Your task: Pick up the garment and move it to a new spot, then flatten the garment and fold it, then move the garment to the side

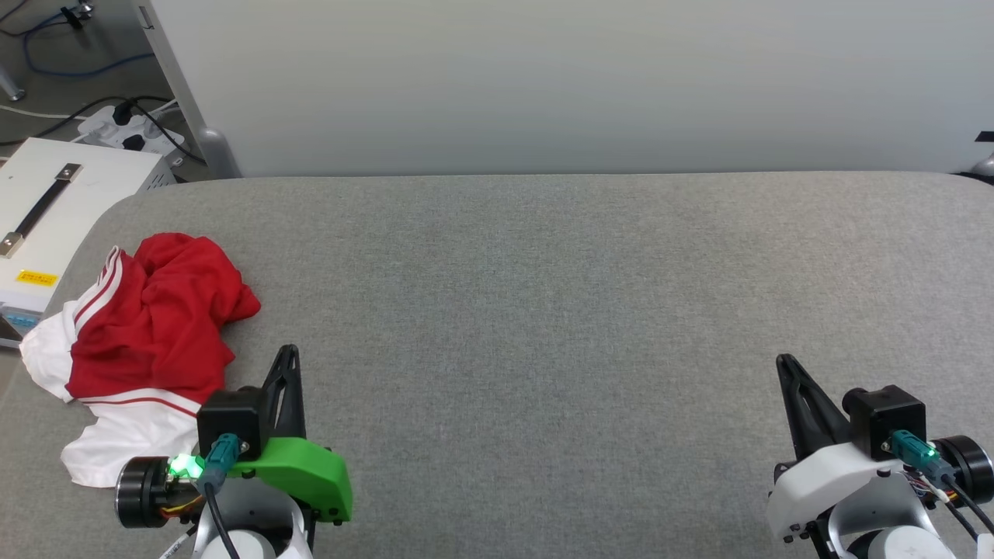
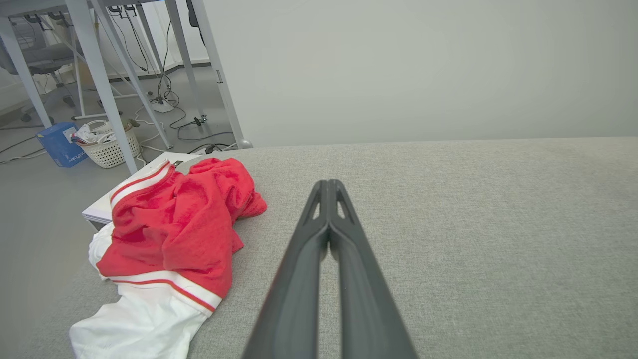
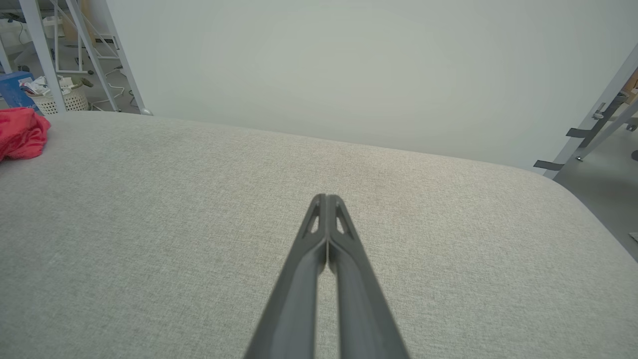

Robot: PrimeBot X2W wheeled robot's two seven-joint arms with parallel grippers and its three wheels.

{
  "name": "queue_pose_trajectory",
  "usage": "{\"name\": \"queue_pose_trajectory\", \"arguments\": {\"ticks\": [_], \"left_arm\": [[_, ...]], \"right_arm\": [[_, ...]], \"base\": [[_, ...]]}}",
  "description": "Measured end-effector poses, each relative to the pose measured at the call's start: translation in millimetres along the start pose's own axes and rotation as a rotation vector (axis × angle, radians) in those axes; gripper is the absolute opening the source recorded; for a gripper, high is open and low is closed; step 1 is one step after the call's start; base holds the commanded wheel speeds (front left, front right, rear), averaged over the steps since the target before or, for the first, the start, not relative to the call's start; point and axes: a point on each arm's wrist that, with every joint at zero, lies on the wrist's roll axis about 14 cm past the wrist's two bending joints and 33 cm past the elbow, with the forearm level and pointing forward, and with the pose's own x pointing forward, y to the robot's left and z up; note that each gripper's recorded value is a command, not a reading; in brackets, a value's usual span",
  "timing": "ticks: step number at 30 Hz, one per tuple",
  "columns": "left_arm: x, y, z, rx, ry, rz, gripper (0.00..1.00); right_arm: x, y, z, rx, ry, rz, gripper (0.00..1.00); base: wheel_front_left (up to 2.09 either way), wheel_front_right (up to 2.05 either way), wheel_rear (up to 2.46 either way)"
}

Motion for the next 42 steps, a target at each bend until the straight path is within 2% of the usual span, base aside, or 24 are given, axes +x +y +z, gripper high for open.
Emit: {"name": "queue_pose_trajectory", "arguments": {"ticks": [18,19,42], "left_arm": [[0.0,0.0,0.0,0.000,0.000,0.000,0.00],[0.1,0.0,0.0,0.000,0.000,0.000,1.00],[0.7,0.9,4.8,-0.011,-0.033,0.013,1.00]], "right_arm": [[0.0,0.0,0.0,0.000,0.000,0.000,0.00],[-0.1,-0.1,-0.2,0.001,0.000,0.000,1.00],[-0.5,-8.3,8.3,0.036,-0.047,-0.024,1.00]], "base": [[0.00,0.00,0.00],[0.00,0.00,0.00],[0.00,0.00,0.00]]}}
